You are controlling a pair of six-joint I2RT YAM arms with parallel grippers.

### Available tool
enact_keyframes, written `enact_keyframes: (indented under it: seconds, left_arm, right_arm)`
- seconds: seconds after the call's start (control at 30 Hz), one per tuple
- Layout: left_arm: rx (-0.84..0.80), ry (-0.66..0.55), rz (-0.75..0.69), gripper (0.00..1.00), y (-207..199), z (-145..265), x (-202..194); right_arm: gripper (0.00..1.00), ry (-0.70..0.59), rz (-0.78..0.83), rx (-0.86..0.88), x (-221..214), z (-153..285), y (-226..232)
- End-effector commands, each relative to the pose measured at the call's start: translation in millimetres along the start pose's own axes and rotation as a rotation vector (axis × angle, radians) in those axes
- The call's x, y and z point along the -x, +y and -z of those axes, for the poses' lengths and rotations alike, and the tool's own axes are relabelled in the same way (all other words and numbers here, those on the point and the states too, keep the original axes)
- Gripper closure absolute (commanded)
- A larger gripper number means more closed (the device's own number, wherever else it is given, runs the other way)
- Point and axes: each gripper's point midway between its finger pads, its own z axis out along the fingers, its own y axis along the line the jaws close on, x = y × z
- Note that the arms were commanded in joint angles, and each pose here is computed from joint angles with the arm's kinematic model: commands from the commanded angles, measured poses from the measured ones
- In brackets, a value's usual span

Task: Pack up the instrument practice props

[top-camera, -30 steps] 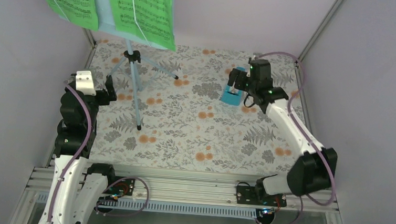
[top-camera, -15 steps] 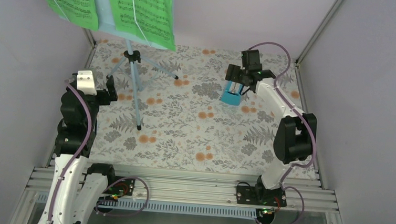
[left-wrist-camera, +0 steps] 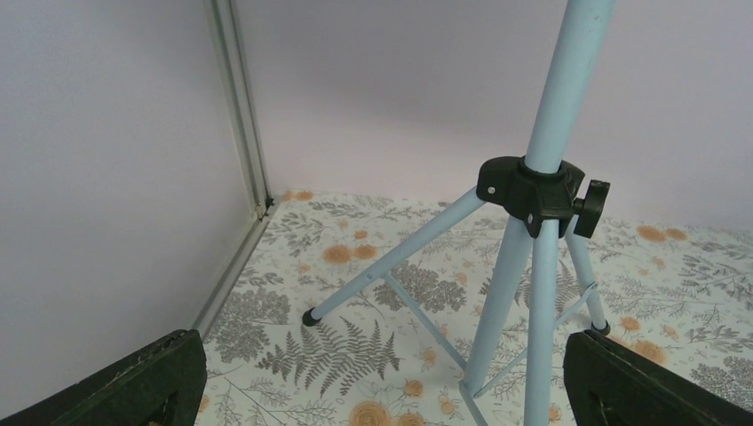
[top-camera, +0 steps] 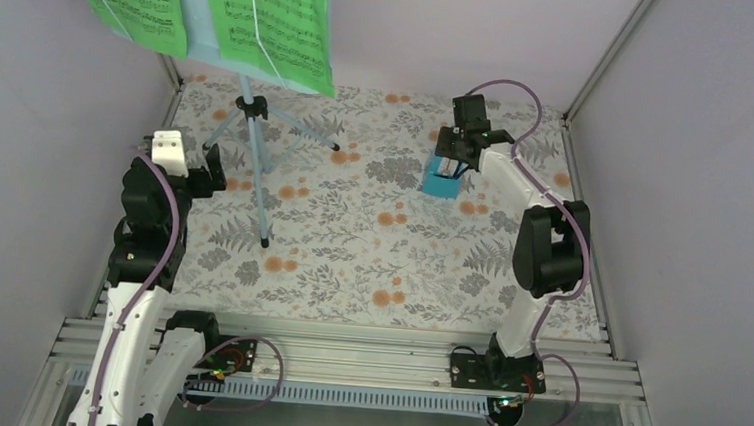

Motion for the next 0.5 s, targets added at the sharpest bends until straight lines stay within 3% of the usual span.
enact_keyframes:
  seconds: [0.0,0.3,0.47]
  left_arm:
    - [0.028,-0.015,-0.005,0.00,5.2,-2.5,3.4]
    - [0.073,-0.027,-0.004,0.00,15.0,1.1,5.1]
    - [0.079,-0.032,-0.003,0.00,16.8,3.0,5.5]
  right_arm:
    - [0.55,-0.052,0.000,0.000,11.9,16.8,-5.0]
    - [0.59,-0.107,0.015,0.075,9.5,74.4,-1.3]
    - [0.61,-0.099,0.031,0.152,-14.9,101.2,22.1]
